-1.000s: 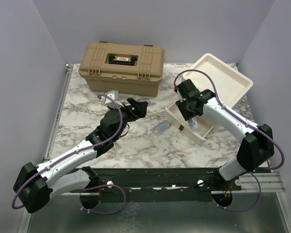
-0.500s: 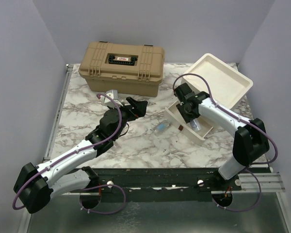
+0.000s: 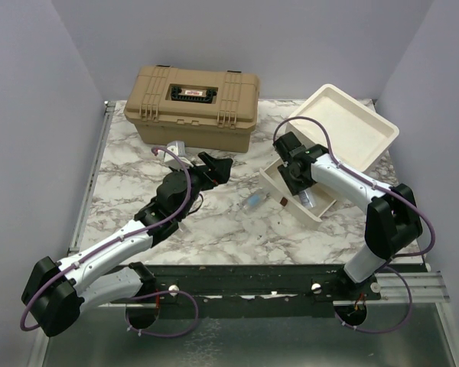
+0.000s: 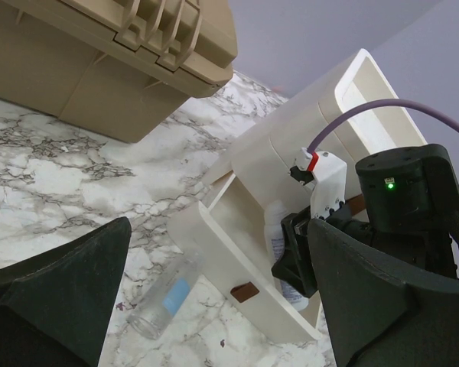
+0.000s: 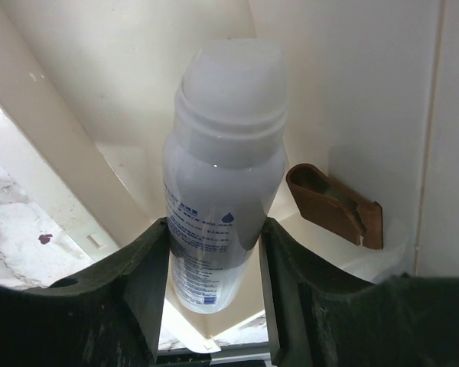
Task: Organize the makeup
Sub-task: Place the makeup in the drawer.
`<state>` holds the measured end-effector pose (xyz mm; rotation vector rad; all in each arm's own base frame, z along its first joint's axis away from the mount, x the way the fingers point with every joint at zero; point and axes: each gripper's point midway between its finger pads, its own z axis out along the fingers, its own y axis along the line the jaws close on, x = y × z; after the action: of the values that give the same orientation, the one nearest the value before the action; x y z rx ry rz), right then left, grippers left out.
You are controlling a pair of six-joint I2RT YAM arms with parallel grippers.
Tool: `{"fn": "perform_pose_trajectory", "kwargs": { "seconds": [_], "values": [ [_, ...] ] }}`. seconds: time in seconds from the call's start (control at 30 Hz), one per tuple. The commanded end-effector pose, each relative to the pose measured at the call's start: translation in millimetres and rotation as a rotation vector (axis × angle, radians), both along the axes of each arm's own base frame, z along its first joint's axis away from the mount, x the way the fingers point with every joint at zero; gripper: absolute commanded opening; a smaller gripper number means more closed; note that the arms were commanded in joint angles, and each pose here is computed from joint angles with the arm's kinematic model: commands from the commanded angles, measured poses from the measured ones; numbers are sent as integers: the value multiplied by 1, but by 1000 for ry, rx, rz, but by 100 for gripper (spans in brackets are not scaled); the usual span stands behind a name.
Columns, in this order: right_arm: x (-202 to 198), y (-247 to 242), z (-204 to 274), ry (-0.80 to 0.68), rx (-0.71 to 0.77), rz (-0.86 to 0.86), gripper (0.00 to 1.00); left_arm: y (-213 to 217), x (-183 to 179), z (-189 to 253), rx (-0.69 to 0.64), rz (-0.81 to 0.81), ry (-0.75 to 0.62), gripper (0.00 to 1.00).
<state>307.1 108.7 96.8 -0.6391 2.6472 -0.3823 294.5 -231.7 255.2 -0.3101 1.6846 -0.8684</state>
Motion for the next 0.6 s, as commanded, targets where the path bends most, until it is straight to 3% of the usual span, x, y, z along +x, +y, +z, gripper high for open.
{"fn": "perform_pose_trajectory", "kwargs": {
  "seconds": [0.0, 0.57],
  "values": [
    [-7, 2, -3, 21, 9, -27, 49, -3, 0, 6, -20, -21, -12, 99],
    [-13, -3, 0, 30, -4, -106, 56, -6, 0, 7, -49, -41, -14, 99]
  ]
}}
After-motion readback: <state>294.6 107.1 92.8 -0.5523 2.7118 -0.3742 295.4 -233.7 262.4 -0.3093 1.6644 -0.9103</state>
